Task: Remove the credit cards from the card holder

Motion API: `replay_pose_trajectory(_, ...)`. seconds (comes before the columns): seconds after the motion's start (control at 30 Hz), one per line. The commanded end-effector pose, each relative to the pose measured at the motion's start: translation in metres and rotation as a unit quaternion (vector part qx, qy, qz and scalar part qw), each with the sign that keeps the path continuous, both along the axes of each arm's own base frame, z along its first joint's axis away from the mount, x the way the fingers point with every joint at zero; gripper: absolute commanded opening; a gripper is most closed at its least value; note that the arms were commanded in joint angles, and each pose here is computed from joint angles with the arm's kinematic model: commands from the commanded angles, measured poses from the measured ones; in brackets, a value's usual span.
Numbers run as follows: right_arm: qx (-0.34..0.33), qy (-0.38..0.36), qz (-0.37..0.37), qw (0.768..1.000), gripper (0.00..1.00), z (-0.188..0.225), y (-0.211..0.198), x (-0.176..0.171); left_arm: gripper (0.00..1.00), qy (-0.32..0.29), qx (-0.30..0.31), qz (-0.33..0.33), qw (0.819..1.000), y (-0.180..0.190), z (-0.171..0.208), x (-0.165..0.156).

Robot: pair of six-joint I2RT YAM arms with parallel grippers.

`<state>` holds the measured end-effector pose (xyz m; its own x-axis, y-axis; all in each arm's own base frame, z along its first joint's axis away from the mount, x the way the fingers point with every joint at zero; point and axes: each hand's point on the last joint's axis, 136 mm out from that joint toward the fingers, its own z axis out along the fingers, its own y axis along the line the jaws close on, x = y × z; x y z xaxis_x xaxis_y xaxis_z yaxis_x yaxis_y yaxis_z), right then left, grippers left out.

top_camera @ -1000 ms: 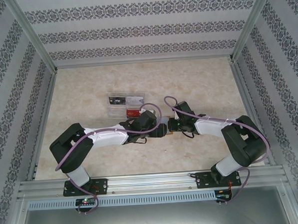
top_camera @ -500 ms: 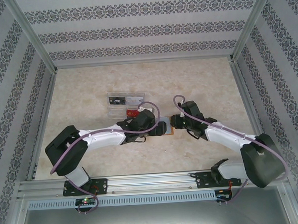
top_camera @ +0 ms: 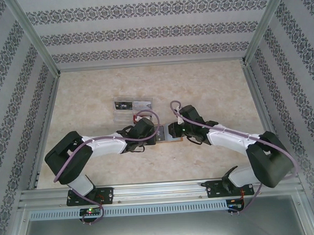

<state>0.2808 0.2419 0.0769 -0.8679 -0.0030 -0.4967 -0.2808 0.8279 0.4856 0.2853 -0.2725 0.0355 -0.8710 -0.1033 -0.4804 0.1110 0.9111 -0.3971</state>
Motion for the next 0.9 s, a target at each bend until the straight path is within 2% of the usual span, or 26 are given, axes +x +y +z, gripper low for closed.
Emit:
replay_pose_trajectory(0.0,0.016,0.018,0.003,1.000,0.13,-0.001,0.012,0.005,0.14,-0.008,-0.015,0.003,1.000,-0.003,0.001,0.009)
replay_pose_trajectory(0.3,0.015,0.059,-0.001,0.998,0.15,-0.025,0.019,0.006,0.12,0.003,-0.021,0.002,1.000,-0.004,-0.009,0.010)
replay_pose_trajectory(0.43,0.012,0.077,-0.011,0.997,0.19,-0.037,0.015,0.006,0.11,0.008,-0.024,0.003,1.000,-0.005,-0.012,0.008)
replay_pose_trajectory(0.87,0.021,0.104,-0.015,0.994,0.19,-0.052,0.017,0.005,0.11,0.012,-0.029,0.004,1.000,-0.006,-0.012,0.007)
